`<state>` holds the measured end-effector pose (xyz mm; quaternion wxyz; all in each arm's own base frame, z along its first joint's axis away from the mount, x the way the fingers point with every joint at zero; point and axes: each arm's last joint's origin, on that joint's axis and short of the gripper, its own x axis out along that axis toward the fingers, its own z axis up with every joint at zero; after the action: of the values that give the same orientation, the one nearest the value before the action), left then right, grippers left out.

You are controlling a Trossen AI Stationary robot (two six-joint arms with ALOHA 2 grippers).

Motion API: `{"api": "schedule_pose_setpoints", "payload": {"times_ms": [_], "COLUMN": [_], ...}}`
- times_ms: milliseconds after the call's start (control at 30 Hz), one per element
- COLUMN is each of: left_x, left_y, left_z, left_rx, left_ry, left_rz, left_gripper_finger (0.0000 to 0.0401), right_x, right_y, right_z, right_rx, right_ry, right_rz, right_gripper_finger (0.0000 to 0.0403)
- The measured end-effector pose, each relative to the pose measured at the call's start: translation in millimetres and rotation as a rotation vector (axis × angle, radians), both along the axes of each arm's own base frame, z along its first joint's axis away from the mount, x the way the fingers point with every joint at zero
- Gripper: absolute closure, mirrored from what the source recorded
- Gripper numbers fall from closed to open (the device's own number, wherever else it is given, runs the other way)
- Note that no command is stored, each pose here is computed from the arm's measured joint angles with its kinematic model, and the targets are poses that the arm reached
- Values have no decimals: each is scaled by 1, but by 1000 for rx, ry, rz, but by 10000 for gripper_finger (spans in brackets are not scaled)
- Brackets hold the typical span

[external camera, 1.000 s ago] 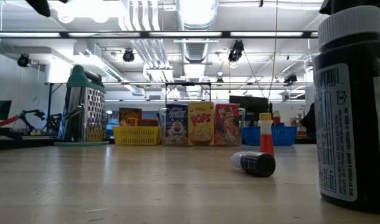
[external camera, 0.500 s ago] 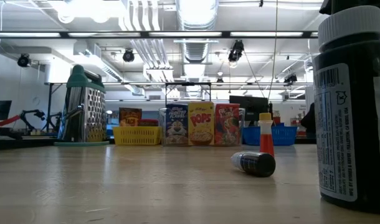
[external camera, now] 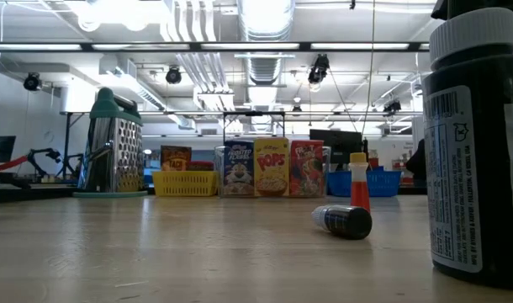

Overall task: Pick & Place Kitchen Items
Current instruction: Put the violet seasoning bottle into the yellow bin

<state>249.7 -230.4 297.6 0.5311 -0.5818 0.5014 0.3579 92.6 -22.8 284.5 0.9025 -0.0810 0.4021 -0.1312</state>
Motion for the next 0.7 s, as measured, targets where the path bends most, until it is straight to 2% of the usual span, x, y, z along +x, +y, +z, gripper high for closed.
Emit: {"api": "schedule_pose_setpoints", "payload": {"times_ms": [67, 300, 500, 700], "left_x": [-8, -27, -32, -35], "left_y": [0, -6, 0, -1], "left_z": [0, -1, -2, -8], "left_rx": [2, 21, 83, 108], "left_ry": [78, 204, 252, 257], "left_rz": [4, 34, 42, 29], "left_gripper_finger": [321, 321, 318, 268], "right_x": [0, 0, 0, 0], "right_y": [0, 0, 0, 0], "right_z": [0, 0, 0, 0], "right_rx": [0, 0, 0, 0], "right_ry": [0, 0, 0, 0], "right_rz": [0, 0, 0, 0], "right_gripper_finger": [394, 394, 394, 394]}}
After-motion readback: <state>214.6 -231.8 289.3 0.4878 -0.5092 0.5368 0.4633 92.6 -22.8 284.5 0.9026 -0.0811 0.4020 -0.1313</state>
